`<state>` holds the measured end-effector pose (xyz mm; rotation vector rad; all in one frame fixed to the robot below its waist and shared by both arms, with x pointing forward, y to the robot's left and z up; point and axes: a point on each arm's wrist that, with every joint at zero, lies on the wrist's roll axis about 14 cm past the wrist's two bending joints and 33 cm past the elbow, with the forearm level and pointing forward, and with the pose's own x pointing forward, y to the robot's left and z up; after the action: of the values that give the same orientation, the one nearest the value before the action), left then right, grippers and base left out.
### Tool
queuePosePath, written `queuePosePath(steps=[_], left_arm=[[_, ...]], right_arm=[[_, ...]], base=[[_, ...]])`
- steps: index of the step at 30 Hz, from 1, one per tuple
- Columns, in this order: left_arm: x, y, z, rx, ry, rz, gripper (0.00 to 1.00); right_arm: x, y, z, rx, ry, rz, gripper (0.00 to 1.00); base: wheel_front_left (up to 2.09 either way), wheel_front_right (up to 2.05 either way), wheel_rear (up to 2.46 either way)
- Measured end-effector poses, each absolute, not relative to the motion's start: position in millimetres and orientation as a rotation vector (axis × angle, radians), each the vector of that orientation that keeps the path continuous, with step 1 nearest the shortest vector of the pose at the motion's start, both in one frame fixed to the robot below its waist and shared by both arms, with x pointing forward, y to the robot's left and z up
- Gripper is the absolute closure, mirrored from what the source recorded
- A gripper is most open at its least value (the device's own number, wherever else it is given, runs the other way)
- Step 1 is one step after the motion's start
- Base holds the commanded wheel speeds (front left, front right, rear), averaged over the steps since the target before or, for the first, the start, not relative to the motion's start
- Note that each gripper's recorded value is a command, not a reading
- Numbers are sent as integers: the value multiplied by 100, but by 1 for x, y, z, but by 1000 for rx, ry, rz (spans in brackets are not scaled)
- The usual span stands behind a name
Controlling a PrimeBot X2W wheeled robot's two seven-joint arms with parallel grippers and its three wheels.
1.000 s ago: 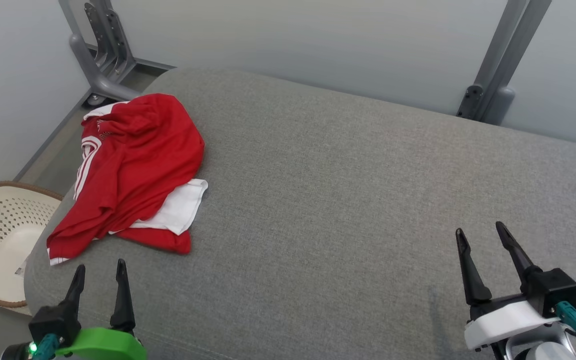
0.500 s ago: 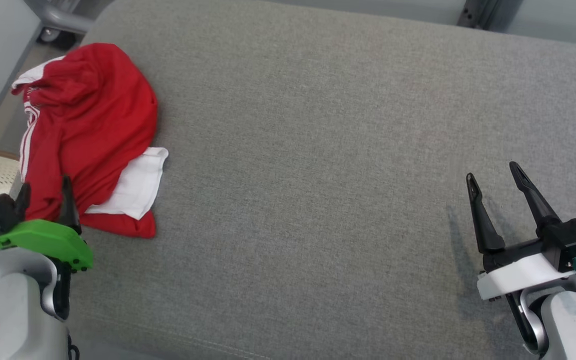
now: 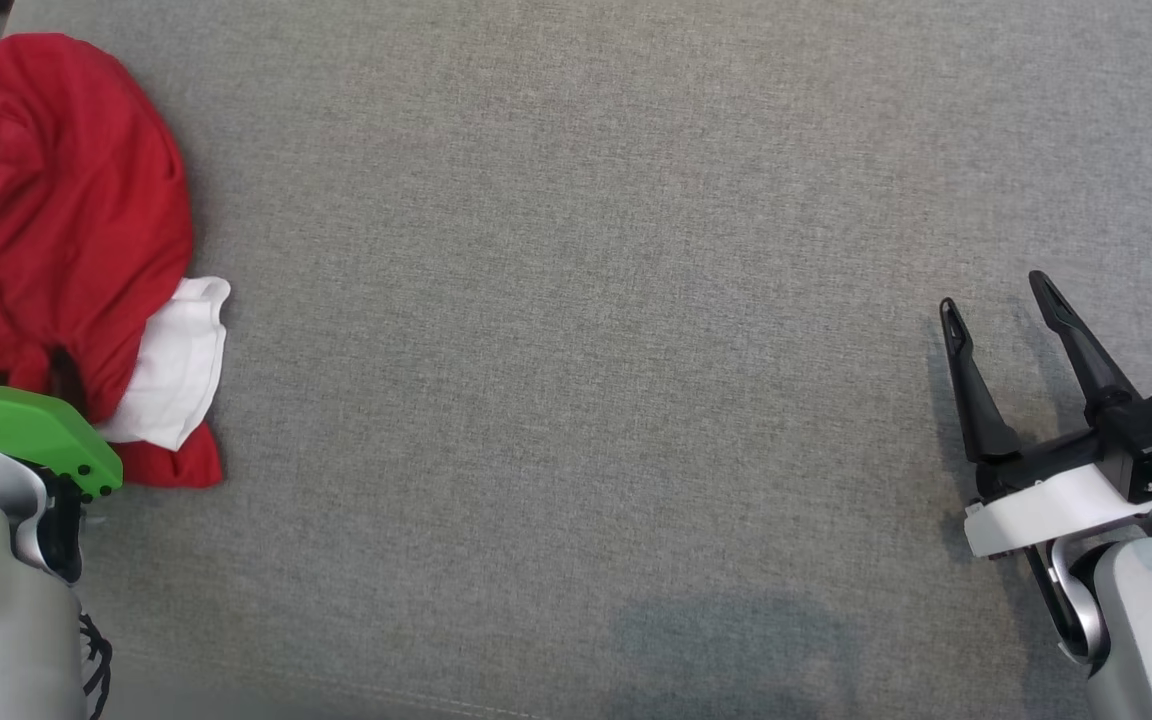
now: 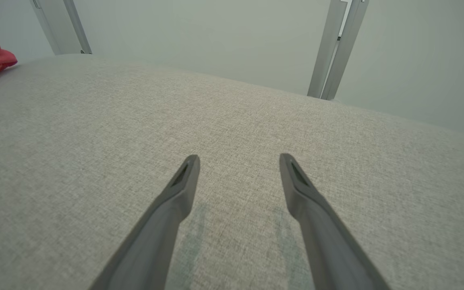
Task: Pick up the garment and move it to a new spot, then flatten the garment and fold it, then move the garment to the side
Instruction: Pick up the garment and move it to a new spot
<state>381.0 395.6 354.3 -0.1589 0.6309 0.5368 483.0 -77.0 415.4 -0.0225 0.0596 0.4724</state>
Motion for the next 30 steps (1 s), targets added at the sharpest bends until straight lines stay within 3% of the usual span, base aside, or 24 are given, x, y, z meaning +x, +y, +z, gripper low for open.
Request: queuePosePath(steps=[1,2,9,20,30], left_arm=[[382,395,353,-163,629,538,96],[382,395,353,-163,627,534,100],[384,399,377,-139,538,510,100],[411,410,500,-39,215,412,100],[438,343,606,1,-17,177,100]], right_arm=[[483,-78,415,-23,61,468,0],[482,-79,415,-22,62,465,0],[470,-77,422,-4,68,453,0],[445,-56,459,48,8,463,0],[431,-77,477,68,-19,380,0]], base=[[0,0,0],[0,0,0],[0,0,0],[0,0,0],[0,0,0]])
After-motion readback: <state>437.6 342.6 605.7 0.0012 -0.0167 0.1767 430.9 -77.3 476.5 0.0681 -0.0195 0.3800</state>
